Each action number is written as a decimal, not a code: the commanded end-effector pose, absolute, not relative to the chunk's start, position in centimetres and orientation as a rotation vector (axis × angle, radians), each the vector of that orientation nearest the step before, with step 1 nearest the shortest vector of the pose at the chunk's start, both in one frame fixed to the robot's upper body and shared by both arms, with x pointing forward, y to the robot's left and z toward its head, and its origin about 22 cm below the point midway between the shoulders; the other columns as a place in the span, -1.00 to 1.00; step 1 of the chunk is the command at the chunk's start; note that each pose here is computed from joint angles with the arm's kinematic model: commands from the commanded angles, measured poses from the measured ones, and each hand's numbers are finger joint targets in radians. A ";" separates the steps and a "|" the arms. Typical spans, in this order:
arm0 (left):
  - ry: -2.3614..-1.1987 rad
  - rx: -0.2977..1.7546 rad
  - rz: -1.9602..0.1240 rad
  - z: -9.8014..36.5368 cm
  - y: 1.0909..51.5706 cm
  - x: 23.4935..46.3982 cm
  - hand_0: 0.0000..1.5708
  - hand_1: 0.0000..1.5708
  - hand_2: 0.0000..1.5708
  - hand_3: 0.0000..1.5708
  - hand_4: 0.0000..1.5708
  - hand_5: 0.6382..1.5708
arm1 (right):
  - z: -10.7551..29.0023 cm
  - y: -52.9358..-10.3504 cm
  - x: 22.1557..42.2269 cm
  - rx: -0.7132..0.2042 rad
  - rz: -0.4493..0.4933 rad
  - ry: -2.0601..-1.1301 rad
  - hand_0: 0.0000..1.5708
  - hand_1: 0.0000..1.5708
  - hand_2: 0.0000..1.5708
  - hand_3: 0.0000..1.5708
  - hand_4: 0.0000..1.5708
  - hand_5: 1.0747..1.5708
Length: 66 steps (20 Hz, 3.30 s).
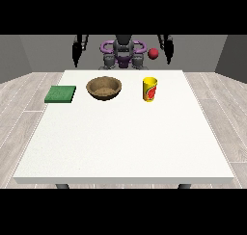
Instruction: Pick the cup and pour the ball into the bowl, then pick the bowl and place it on the pad
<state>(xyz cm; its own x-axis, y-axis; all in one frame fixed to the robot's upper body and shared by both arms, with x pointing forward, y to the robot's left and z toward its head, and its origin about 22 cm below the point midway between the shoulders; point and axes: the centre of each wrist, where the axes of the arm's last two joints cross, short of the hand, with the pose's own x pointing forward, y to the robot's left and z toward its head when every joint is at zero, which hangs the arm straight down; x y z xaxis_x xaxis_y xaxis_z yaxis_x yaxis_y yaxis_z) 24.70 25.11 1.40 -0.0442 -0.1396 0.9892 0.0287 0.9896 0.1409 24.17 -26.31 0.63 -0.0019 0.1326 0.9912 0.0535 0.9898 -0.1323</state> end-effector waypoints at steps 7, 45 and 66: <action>-1.626 -0.098 0.106 1.0 23.5 22.3 -1.00 -1.00 -1.00 -1.00 -1.00 0.90 | -0.7 -26.2 20.9 -0.016 -0.109 -1.570 -1.00 -1.00 -1.00 -1.00 -1.00 0.99; -2.029 0.183 -0.003 1.1 26.4 35.2 -1.00 -1.00 -1.00 -1.00 -1.00 0.29 | 3.9 -31.5 31.1 0.080 0.026 -1.960 -1.00 -1.00 -1.00 -1.00 -1.00 0.97; -2.023 0.700 -0.152 -3.2 25.9 36.8 0.70 0.70 1.00 1.00 0.10 0.87 | 8.7 -33.4 33.1 0.118 0.126 -2.069 -1.00 -1.00 -1.00 -1.00 -1.00 0.94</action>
